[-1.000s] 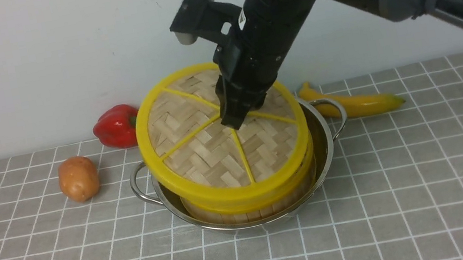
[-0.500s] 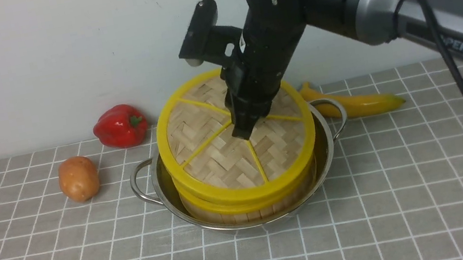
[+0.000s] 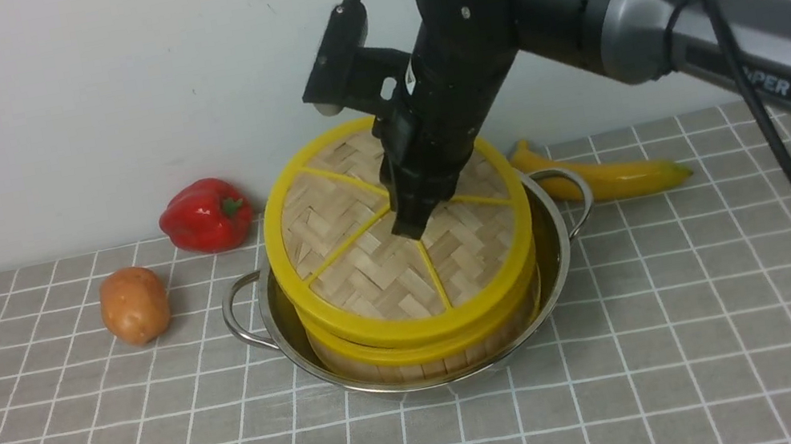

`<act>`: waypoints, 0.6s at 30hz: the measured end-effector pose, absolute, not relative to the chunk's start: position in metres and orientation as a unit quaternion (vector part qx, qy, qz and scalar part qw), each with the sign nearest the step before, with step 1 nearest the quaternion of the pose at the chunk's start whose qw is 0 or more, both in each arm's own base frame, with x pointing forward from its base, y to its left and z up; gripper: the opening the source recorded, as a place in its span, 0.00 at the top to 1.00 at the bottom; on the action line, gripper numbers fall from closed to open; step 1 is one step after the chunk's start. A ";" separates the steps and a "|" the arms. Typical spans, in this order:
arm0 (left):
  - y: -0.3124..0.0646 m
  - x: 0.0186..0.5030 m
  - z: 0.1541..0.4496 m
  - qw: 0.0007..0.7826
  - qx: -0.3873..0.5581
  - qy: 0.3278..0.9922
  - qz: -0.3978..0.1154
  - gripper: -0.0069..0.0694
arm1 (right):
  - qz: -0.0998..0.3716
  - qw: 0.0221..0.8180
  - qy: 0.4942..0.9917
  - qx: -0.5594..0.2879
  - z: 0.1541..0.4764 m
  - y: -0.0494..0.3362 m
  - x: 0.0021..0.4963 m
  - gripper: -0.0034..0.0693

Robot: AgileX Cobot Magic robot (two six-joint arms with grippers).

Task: Place the steamer in the pot on the grey tablecloth, and put the lid on the steamer.
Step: 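Place the bamboo steamer lid onto the steamer basket in the pot with the right gripper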

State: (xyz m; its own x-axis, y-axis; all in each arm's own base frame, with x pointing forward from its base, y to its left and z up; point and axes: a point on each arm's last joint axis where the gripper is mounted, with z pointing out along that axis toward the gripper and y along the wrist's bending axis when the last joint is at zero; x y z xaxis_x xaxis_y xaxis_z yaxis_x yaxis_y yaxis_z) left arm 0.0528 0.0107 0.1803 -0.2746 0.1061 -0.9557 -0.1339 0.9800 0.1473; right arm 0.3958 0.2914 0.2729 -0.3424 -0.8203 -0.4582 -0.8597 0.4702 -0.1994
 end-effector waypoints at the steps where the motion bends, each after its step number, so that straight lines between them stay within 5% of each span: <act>1: 0.011 0.053 0.180 0.602 -0.009 0.792 0.100 0.59 | 0.039 0.257 0.818 -0.513 0.273 0.291 0.396 0.75; 18: 0.011 0.053 0.180 0.602 -0.009 0.792 0.100 0.59 | 0.039 0.248 0.820 -0.514 0.272 0.291 0.395 0.75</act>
